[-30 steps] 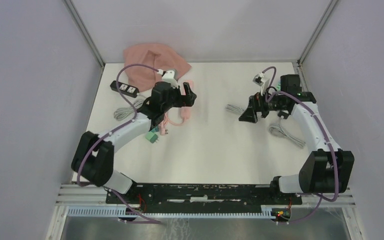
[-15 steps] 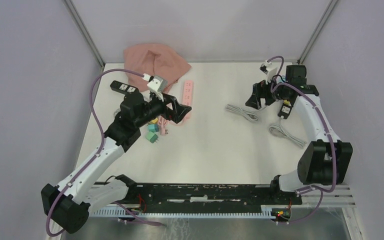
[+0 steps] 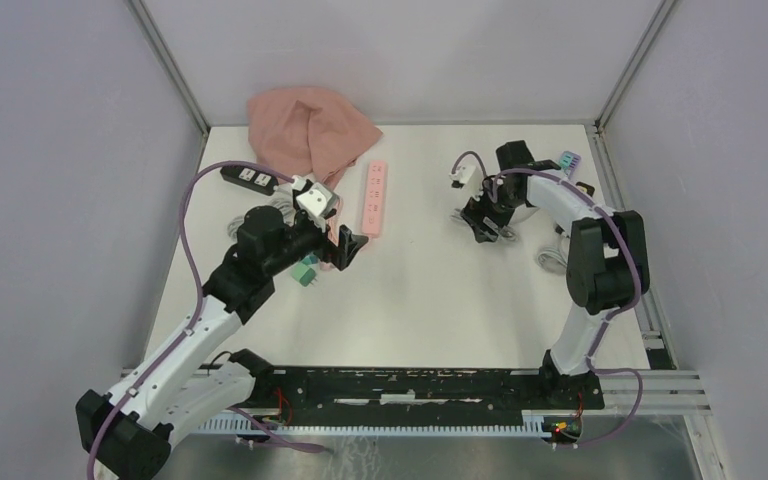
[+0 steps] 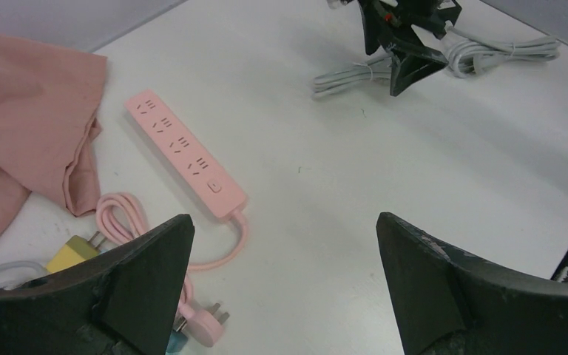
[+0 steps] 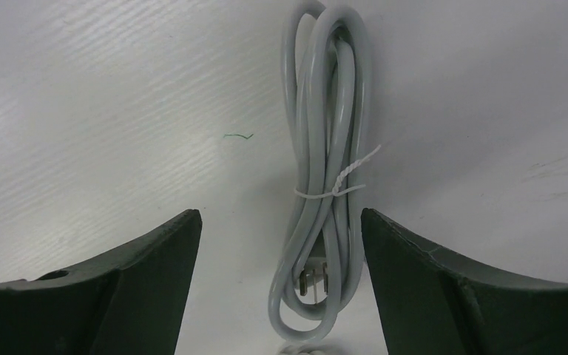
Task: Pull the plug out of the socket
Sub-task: Move the socket to the center of the board.
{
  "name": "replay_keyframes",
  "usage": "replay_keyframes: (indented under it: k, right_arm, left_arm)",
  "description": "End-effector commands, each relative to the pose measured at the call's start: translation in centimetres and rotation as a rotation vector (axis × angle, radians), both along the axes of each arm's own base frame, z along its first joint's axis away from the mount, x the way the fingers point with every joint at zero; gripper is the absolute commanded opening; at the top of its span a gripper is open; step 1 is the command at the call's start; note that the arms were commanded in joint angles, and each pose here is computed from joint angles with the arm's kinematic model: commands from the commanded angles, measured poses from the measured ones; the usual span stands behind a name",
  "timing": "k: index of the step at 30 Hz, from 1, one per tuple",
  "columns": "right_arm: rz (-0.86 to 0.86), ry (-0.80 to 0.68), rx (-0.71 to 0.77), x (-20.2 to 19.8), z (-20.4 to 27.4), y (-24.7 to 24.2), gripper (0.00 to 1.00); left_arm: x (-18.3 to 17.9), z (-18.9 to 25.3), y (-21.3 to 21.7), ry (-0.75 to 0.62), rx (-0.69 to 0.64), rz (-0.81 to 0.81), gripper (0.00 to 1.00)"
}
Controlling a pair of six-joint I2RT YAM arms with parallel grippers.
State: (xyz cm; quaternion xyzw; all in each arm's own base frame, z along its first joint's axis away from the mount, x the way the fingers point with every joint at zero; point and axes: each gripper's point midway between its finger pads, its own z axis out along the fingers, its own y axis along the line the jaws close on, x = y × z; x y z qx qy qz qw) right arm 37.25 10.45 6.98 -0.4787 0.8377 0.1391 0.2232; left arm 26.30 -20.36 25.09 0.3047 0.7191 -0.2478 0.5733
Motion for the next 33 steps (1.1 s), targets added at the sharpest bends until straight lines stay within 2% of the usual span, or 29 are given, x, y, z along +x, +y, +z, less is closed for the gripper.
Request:
replay_keyframes:
  k: [1,10,18,19,22,25,27,33]
  right_arm:
    - [-0.019,-0.118,-0.19,3.6,-0.3,-1.7,0.84]
    - [-0.028,-0.082,-0.24,3.6,-2.2,-1.8,0.69]
    - [0.023,-0.069,-0.208,1.9,-1.7,-0.9,0.38]
    - [0.043,-0.077,-0.189,1.4,-1.1,-0.4,0.31]
    - [0.125,-0.063,-0.121,-0.9,-0.2,2.1,0.14]
    - [0.217,-0.032,-0.04,-4.1,0.6,5.3,0.05]
    - [0.277,0.002,0.022,-6.6,1.2,7.7,0.01]
    - [0.39,0.078,0.192,-13.5,2.0,16.0,0.0]
  left_arm:
    - [0.7,1.1,1.4,-0.105,0.048,0.05,1.0]
    - [0.9,0.6,1.1,-0.091,0.056,0.041,1.0]
    - [0.8,0.6,1.1,-0.089,0.056,0.039,1.0]
    - [0.8,0.7,1.1,-0.089,0.056,0.039,1.0]
    - [0.8,0.9,1.2,-0.097,0.053,0.044,1.0]
    - [0.9,1.3,1.6,-0.11,0.053,0.062,1.0]
    - [1.0,1.4,1.9,-0.12,0.053,0.082,1.0]
    - [1.4,2.1,3.3,-0.16,0.049,0.161,1.0]
